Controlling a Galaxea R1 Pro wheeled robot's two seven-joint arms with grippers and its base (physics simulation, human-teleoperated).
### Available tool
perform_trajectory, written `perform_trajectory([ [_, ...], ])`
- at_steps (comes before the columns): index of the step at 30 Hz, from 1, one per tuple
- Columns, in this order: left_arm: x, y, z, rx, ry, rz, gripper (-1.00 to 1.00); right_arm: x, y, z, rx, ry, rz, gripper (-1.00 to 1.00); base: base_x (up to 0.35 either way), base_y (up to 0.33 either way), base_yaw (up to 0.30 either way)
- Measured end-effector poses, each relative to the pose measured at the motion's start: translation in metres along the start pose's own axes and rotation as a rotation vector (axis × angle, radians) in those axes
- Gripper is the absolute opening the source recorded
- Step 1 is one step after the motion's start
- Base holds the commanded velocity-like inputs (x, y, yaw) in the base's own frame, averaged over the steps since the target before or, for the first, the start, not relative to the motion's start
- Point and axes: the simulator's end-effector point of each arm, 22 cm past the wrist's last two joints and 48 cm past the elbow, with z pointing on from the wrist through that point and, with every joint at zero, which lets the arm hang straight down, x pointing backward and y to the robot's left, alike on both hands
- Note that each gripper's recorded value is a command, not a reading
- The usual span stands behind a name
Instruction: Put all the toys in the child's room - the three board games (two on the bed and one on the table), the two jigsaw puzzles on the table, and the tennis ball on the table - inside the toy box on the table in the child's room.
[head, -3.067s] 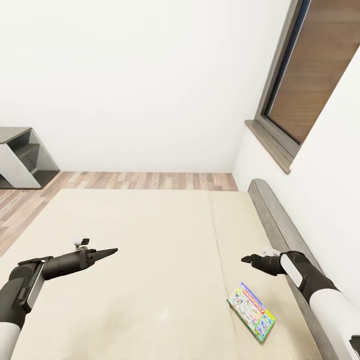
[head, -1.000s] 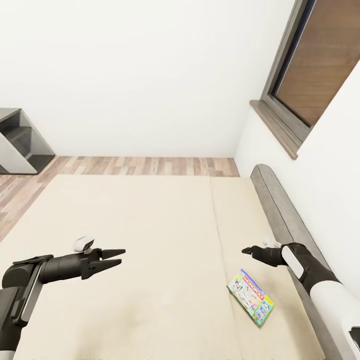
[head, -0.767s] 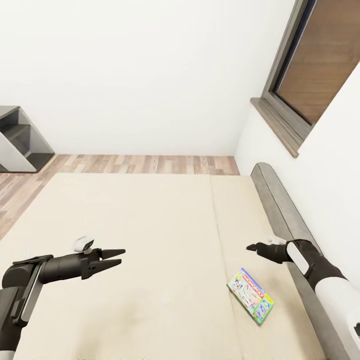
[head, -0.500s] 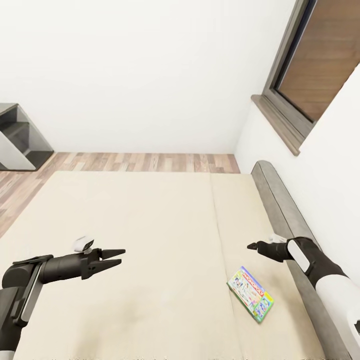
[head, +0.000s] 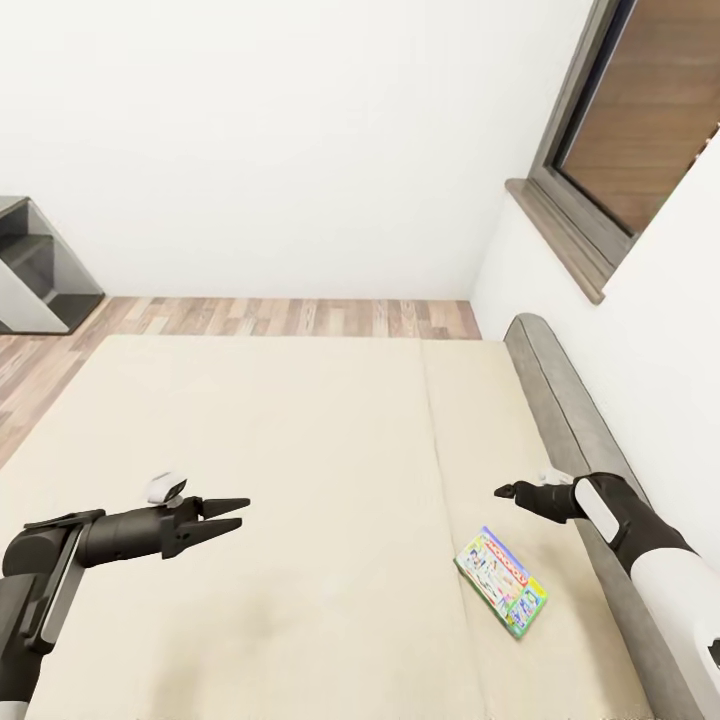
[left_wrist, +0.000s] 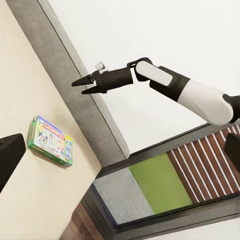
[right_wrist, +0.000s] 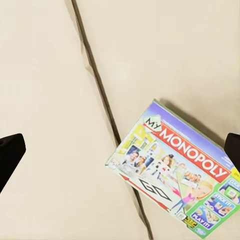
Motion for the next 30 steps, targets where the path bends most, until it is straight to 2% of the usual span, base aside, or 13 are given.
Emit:
perform_trajectory([
  [8, 0.002, 0.004, 0.0, -0.002, 0.002, -0.007, 1.0, 0.0, -0.002, 0.004, 0.004, 0.005, 0.001, 1.0, 0.0, 0.0, 0.0],
  [14, 0.011, -0.002, 0.0, 0.001, 0.012, -0.005, 1.0, -0.007, 0.001, 0.006, 0.001, 0.0, 0.0, 1.0, 0.0, 0.0, 0.0],
  [19, 0.011, -0.008, -0.003, 0.024, -0.007, -0.009, 1.0, -0.006, -0.001, 0.009, 0.003, 0.005, 0.001, 1.0, 0.0, 0.0, 0.0],
  [25, 0.007, -0.012, -0.02, 0.036, -0.017, -0.012, 1.0, -0.004, -0.003, 0.013, 0.006, 0.012, 0.002, 1.0, 0.0, 0.0, 0.0],
  [30, -0.005, -0.011, -0.05, 0.02, -0.05, -0.006, 1.0, -0.001, -0.004, 0.017, 0.008, 0.019, 0.004, 1.0, 0.0, 0.0, 0.0],
])
